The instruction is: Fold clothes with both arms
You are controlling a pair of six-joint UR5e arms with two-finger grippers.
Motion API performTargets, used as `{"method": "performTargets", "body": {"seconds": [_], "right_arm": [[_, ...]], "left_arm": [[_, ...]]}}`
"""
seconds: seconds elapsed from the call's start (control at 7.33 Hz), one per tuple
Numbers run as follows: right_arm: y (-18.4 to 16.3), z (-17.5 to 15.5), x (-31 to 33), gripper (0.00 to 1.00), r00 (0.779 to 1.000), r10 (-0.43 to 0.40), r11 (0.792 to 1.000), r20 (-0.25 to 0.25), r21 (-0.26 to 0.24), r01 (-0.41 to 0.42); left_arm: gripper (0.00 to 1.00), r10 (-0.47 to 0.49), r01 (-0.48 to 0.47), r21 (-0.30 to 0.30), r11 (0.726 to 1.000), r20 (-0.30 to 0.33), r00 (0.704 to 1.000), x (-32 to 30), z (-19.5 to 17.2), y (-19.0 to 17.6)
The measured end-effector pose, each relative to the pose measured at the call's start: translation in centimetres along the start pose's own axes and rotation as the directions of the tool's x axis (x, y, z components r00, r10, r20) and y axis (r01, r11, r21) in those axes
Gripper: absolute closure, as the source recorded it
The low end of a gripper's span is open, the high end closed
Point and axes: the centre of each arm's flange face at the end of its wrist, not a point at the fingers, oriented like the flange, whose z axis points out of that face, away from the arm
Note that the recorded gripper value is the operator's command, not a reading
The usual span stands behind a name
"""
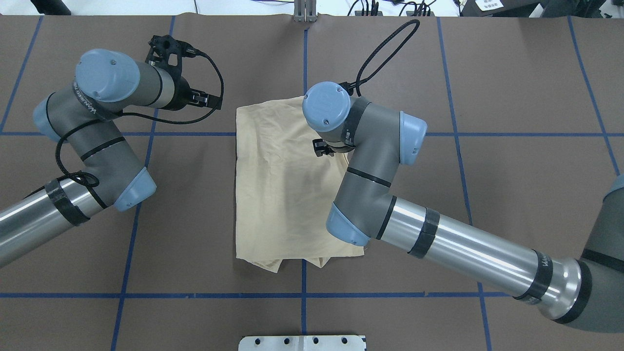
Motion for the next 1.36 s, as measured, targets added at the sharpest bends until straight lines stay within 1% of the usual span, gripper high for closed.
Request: {"method": "performTargets", "body": {"seconds": [0.41, 0.55, 0.68, 0.82, 0.95, 1.09, 1.23, 1.36], "right_arm": [[-1.9, 2.6, 1.1, 0.0, 0.998, 0.004, 1.0, -0.064, -0.028, -0.006], [-2.4, 3.3, 2.3, 0.0, 0.995, -0.009, 0.999, -0.095, -0.046, 0.005], [-3.0, 3.7, 3.8, 0.0, 0.99, -0.034, 0.997, -0.137, -0.076, 0.024], [-3.9, 3.3, 5.5, 0.0, 0.985, -0.055, 0.994, -0.162, -0.097, 0.039], [-4.8, 1.9, 6.9, 0.0, 0.985, -0.064, 0.994, -0.157, -0.1, 0.048], [-5.3, -0.1, 8.2, 0.0, 0.991, -0.061, 0.995, -0.121, -0.086, 0.051], [-4.6, -1.9, 9.5, 0.01, 0.996, -0.055, 0.997, -0.067, -0.049, 0.052], [-2.8, -3.7, 11.2, 0.0, 0.999, -0.04, 0.999, -0.002, 0.006, 0.04]], "left_arm": [[0.0, 0.002, -0.002, 0.001, 1.0, -0.004, 1.0, -0.2, -0.4, 0.4], [0.0, 0.002, -0.002, 0.002, 1.0, -0.006, 1.0, -0.1, -0.5, 0.5], [0.0, 0.003, -0.003, 0.002, 1.0, -0.006, 1.0, 0.0, -0.6, 0.5], [0.0, 0.003, -0.003, 0.003, 1.0, -0.007, 1.0, 0.0, -0.6, 0.5], [0.0, 0.003, -0.003, 0.003, 1.0, -0.008, 1.0, 0.0, -0.6, 0.5], [0.0, 0.004, -0.003, 0.003, 1.0, -0.009, 1.0, 0.1, -0.7, 0.5], [0.0, -0.002, 0.002, -0.002, 1.0, -0.014, 1.0, 0.4, -0.6, 0.8], [0.0, -0.024, 0.024, -0.011, 1.0, -0.031, 0.999, 1.7, -0.6, 1.6]]}}
